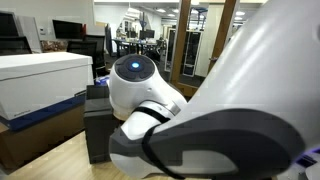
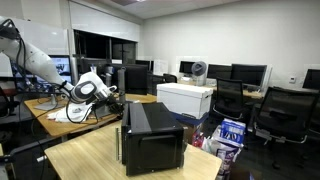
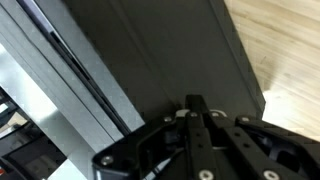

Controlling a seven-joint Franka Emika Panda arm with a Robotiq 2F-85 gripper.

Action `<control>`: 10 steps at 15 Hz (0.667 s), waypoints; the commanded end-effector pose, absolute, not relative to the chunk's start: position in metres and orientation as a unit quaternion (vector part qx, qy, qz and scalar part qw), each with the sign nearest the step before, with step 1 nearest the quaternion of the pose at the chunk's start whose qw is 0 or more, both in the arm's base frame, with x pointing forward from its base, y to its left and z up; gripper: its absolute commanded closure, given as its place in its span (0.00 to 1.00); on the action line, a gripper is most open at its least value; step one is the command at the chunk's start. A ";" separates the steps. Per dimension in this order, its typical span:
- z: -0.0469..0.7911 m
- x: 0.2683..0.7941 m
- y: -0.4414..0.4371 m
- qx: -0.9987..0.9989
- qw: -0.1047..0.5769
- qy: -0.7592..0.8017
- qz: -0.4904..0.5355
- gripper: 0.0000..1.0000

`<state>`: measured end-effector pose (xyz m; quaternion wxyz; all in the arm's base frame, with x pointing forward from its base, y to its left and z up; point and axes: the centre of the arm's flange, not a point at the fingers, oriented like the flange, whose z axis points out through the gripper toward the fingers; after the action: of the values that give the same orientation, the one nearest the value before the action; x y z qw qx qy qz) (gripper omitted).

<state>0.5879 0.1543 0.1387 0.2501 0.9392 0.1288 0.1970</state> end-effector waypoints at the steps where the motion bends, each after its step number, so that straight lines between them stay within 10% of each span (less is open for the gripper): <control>1: 0.133 0.606 0.128 0.942 0.294 0.120 0.113 0.98; 10: 0.134 0.606 0.109 0.911 0.343 0.177 -0.145 0.98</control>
<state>0.5974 0.1260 0.1238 0.3535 0.9170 0.1693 -0.0734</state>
